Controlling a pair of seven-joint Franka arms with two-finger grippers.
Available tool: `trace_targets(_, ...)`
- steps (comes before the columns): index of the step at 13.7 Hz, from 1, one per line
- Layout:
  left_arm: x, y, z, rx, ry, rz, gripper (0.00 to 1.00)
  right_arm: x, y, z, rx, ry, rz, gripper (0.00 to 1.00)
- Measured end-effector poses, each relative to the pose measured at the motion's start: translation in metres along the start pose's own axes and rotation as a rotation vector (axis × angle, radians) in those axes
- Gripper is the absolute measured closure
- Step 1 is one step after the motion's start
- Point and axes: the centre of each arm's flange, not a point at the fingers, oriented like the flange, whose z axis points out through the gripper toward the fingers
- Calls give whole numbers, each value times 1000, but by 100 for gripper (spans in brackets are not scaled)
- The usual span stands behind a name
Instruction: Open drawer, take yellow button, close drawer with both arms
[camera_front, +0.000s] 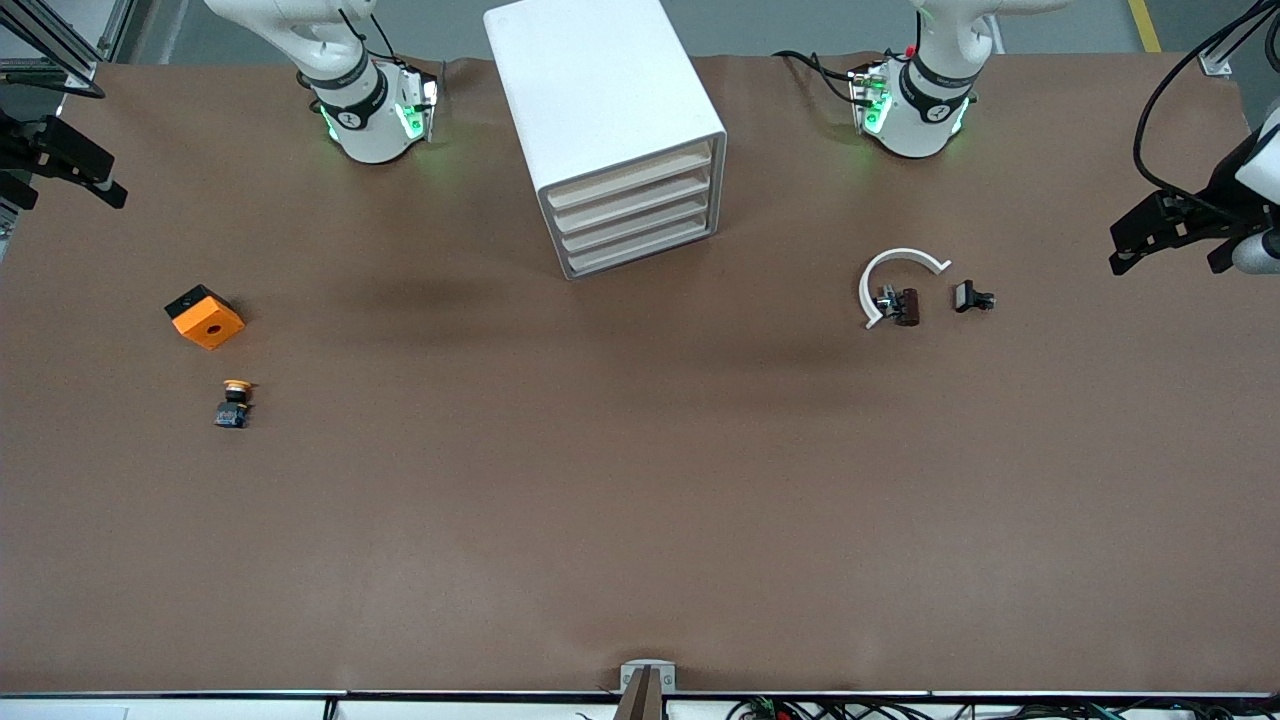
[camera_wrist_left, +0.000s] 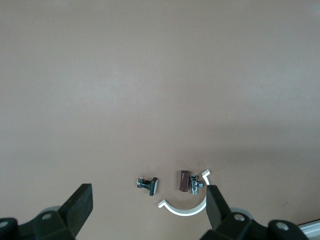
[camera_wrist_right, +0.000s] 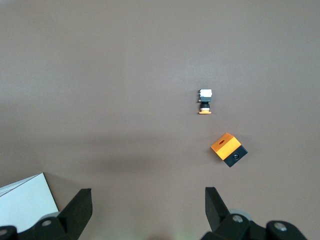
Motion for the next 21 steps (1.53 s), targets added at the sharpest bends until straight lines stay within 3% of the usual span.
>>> trace_targets(10, -32, 0, -15, -32, 65, -32, 0, 1, 0, 0, 0, 4, -1, 0)
trace_targets(21, -41, 0, -11, -28, -15, -35, 0, 1, -1, 1, 0, 4, -1, 0)
